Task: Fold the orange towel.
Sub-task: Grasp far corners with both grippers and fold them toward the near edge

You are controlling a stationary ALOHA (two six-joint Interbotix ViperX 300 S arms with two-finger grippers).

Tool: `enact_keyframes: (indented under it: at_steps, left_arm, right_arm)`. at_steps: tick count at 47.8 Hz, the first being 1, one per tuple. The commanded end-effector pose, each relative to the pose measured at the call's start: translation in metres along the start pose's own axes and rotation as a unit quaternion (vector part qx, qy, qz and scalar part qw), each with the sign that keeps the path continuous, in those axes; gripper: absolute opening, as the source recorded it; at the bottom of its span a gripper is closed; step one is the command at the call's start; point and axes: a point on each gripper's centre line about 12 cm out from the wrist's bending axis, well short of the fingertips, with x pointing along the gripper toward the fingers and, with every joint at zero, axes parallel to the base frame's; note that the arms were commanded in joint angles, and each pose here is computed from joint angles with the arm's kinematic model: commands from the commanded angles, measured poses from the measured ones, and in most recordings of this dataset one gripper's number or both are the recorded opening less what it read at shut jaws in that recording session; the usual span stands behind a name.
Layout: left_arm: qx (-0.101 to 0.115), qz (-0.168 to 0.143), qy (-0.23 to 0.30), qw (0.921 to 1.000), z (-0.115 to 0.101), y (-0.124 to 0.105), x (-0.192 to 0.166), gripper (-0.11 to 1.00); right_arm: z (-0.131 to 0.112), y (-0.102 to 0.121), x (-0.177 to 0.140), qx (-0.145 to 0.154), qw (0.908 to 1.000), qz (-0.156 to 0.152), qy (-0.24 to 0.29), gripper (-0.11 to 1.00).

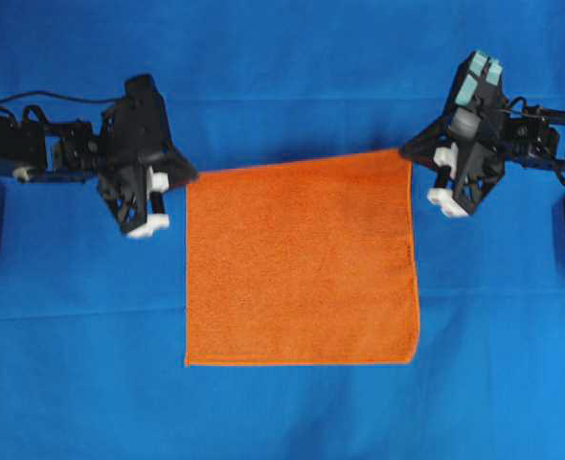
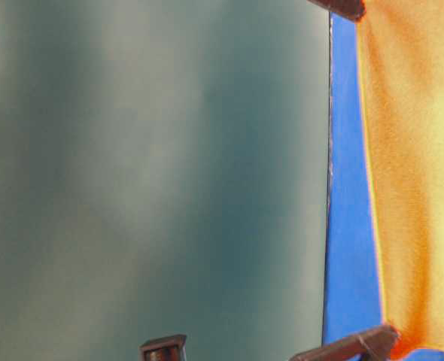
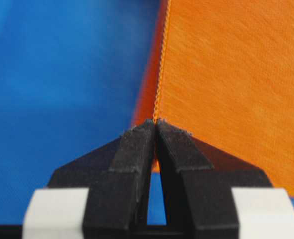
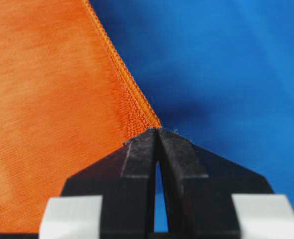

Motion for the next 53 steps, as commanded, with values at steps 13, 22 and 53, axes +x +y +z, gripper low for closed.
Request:
enact_keyframes:
  at_steps: [13, 22, 53]
  left_arm:
    - [-0.012, -0.085, 0.007, 0.9963, 0.007, -0.076, -0.013, 0.01]
    - [-0.010, -0.129, 0.015, 0.9915, 0.005, -0.119, -0.013, 0.01]
    - [0.040, -0.165, 0.052, 0.9841, -0.015, -0.171, 0.002, 0.01]
  right_arm:
    - [-0.015, 0.070, -0.015, -0.005, 0.9947, 0.098, 0.029, 0.01]
    - [-0.031, 0.109, -0.022, -0.007, 0.9870, 0.150, 0.055, 0.01]
    - [-0.051, 0.164, -0.011, -0.025, 0.9750, 0.191, 0.111, 0.01]
